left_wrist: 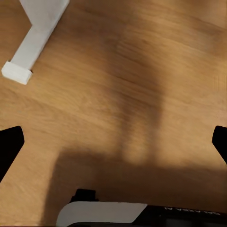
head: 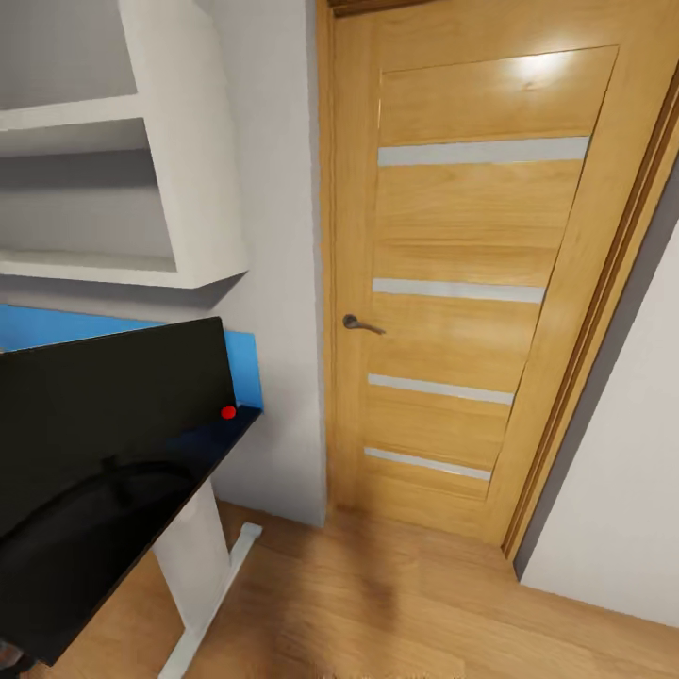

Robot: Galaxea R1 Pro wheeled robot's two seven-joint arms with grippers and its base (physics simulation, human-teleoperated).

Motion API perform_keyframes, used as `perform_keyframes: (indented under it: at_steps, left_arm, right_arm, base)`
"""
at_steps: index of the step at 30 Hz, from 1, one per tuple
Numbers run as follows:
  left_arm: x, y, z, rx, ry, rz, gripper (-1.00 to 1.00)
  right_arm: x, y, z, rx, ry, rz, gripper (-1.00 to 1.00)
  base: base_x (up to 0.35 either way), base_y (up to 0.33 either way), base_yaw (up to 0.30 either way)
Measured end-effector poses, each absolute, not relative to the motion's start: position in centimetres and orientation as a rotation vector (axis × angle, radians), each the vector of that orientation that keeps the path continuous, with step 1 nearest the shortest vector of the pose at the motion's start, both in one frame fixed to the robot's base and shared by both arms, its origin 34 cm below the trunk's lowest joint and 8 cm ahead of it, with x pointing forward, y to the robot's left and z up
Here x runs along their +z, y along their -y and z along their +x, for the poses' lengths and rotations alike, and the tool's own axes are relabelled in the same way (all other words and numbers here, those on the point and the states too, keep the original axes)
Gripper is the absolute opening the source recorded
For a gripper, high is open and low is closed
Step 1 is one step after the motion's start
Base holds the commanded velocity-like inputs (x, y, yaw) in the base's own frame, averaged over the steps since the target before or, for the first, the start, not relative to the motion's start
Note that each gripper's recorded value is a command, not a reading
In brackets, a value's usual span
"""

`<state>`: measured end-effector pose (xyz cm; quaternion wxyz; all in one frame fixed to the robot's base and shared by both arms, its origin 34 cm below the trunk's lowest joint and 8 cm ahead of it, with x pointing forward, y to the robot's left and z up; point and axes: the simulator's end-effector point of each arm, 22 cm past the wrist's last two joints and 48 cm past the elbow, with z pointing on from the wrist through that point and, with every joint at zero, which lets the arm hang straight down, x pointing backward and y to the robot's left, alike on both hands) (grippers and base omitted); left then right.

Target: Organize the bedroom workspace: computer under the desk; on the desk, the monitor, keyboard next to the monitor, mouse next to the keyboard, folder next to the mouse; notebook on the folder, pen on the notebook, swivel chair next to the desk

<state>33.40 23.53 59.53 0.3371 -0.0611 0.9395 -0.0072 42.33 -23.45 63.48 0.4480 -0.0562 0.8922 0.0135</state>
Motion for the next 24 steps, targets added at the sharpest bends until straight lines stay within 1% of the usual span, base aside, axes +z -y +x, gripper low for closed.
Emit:
perform_keyframes:
  at_steps: [6, 24]
  left_arm:
    - [59.58, -23.54, 33.44, -0.018, -2.446, -0.159, 1.0]
    - [59.62, -23.55, 33.48, -0.018, -2.443, -0.159, 1.0]
  right_arm:
    - [63.48, 23.26, 42.28, 0.037, -2.208, -0.155, 1.0]
    - [63.41, 22.97, 42.14, 0.044, -2.209, -0.178, 1.0]
  base:
    - [-0.104, -0.047, 0.291]
    - [-0.004, -0.002, 0.291]
